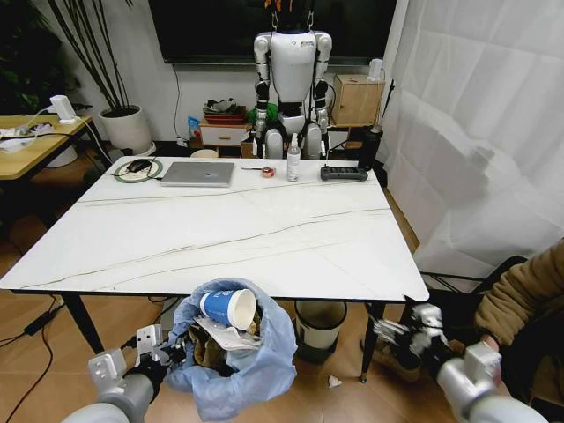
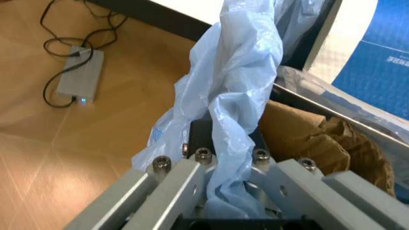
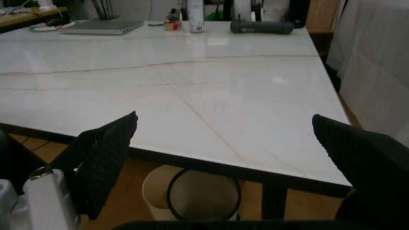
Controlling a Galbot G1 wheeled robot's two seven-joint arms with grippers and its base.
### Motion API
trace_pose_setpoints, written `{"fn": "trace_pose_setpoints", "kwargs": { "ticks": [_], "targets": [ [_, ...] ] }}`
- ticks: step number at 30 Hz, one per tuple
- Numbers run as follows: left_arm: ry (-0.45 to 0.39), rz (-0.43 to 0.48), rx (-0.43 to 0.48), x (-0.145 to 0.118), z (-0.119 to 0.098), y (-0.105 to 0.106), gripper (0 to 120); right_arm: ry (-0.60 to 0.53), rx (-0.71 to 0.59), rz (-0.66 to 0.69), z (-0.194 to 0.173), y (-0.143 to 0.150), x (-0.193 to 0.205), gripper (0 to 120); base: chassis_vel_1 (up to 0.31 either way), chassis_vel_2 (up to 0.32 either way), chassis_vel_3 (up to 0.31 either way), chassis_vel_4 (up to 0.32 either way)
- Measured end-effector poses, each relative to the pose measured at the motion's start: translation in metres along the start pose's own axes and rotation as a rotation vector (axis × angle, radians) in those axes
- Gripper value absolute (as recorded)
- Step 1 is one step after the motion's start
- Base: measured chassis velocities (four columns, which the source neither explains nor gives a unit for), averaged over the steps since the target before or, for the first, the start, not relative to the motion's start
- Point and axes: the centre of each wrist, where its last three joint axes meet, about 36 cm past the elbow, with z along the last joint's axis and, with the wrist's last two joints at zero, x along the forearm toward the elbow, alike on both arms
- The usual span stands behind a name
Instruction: Pick up the trash bin and place the trash from the table into it.
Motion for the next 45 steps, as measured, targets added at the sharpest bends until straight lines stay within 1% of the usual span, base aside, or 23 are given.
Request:
{"fn": "trace_pose_setpoints", "kwargs": {
  "ticks": [2, 6, 11, 15, 21, 26, 34, 41, 45],
  "targets": [
    [-0.007, 0.003, -0.011, 0.000, 0.000, 0.001, 0, -0.044, 0.020, 0.028, 0.007, -0.005, 0.008, 100, 0.000, 0.000, 0.000, 0.000],
    [-0.007, 0.004, -0.027, 0.001, 0.003, 0.002, 0, -0.109, -0.012, 0.095, 0.022, -0.004, 0.018, 100, 0.000, 0.000, 0.000, 0.000],
    [0.011, 0.014, -0.017, 0.005, 0.006, 0.002, 0, -0.118, -0.020, 0.102, 0.024, -0.003, 0.019, 100, 0.000, 0.000, 0.000, 0.000],
    [0.007, 0.016, -0.016, 0.006, 0.004, 0.004, 0, -0.119, -0.021, 0.100, 0.024, -0.002, 0.018, 100, 0.000, 0.000, 0.000, 0.000],
    [-0.009, 0.026, -0.014, 0.004, 0.002, 0.003, 0, -0.119, -0.022, 0.096, 0.024, -0.002, 0.017, 100, 0.000, 0.000, 0.000, 0.000],
    [-0.052, 0.031, -0.020, 0.001, 0.000, 0.002, 0, -0.117, -0.024, 0.094, 0.024, -0.002, 0.016, 100, 0.000, 0.000, 0.000, 0.000],
    [-0.088, 0.022, -0.041, 0.002, 0.006, 0.000, 0, -0.116, -0.026, 0.093, 0.024, -0.002, 0.016, 100, 0.000, 0.000, 0.000, 0.000],
    [-0.099, 0.026, -0.042, 0.001, 0.006, -0.001, 0, -0.116, -0.027, 0.093, 0.024, -0.001, 0.016, 100, 0.000, 0.000, 0.000, 0.000],
    [-0.091, 0.031, -0.036, 0.001, 0.007, -0.003, 0, -0.116, -0.027, 0.093, 0.024, -0.001, 0.016, 100, 0.000, 0.000, 0.000, 0.000]
  ]
}}
